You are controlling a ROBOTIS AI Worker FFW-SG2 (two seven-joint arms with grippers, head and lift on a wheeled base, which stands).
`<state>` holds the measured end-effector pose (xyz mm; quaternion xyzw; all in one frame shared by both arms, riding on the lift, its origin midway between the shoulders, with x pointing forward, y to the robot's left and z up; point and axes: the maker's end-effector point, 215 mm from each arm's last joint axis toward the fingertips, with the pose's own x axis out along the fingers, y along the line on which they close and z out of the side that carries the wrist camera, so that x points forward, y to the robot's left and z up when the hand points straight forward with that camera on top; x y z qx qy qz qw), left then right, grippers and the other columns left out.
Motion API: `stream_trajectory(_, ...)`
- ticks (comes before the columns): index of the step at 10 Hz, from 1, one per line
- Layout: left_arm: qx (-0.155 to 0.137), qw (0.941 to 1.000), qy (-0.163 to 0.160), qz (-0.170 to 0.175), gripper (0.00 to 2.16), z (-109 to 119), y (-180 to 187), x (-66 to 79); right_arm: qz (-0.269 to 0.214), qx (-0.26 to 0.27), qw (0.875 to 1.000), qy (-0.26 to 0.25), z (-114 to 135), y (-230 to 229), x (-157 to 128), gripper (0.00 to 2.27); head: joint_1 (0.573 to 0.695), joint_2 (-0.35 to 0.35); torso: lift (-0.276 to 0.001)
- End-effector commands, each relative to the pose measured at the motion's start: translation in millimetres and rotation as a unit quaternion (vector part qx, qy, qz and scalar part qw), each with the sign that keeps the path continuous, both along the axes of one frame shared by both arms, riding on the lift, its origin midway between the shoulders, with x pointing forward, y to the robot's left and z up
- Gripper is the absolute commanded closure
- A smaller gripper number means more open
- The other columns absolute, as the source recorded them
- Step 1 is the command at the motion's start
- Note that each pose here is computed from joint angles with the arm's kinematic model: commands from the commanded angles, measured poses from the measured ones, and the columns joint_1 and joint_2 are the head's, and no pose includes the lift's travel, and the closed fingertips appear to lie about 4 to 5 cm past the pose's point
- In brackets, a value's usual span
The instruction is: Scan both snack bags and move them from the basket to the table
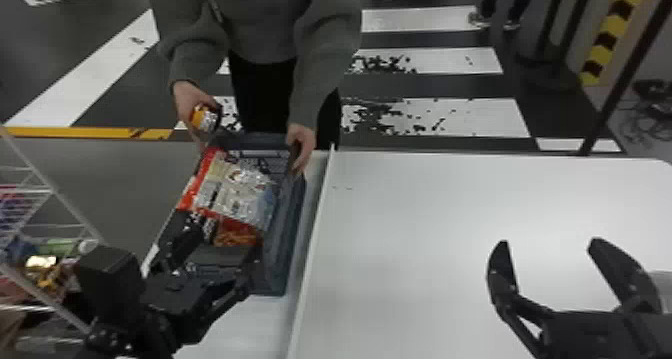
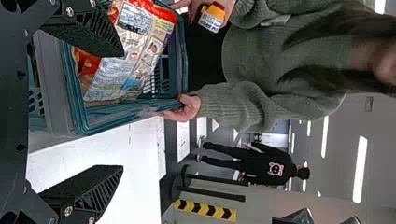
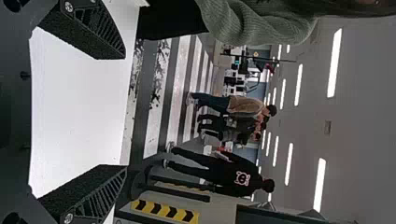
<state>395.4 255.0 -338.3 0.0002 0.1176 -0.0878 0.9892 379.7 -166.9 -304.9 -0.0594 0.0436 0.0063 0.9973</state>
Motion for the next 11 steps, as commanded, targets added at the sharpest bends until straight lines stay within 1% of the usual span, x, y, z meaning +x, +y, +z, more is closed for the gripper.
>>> stream_trajectory(1,-0.001,1.0,-0.003,0.0,0.15,2,0,0.3,0.0,0.001,1.0,0.0,0,1,0,0.08,0.695,0.129,-0.098)
stream_trajectory(3,-0.003,1.0,-0.004,0.001,0.15,3,1,1.4,0.003,0.0,1.0,0.002,-2,3,-1,0.08,0.695,0.13,-0.098)
stream_trajectory(5,-0.015,0.9998,-0.01,0.013,0.15,8,9,9.5,0.004,-0.003,1.0,0.004,-4,4,-3,0.08,0.695,0.136,-0.098)
stream_trajectory(6,-0.031,0.9993,-0.01,0.019,0.15,11,16,15.1,0.004,-0.005,1.0,0.006,-5,4,-5,0.08,0.695,0.143,-0.098)
stream_trajectory(8,-0.075,0.9966,0.018,0.029,0.15,2,20,31.7,0.007,-0.011,1.0,0.01,-8,6,-8,0.08,0.695,0.156,-0.098)
stream_trajectory(9,-0.087,0.9955,0.026,0.029,0.15,1,17,39.0,0.011,-0.015,1.0,0.009,-8,12,-9,0.08,0.695,0.161,-0.098)
stream_trajectory(10,-0.1,0.9943,0.022,0.029,0.15,8,13,46.6,0.014,-0.018,1.0,0.011,-11,17,-8,0.08,0.695,0.164,-0.098)
stream_trajectory(11,-0.107,0.9936,0.018,0.032,0.15,12,15,54.3,0.016,-0.02,1.0,0.015,-17,19,-8,0.08,0.695,0.165,-0.098)
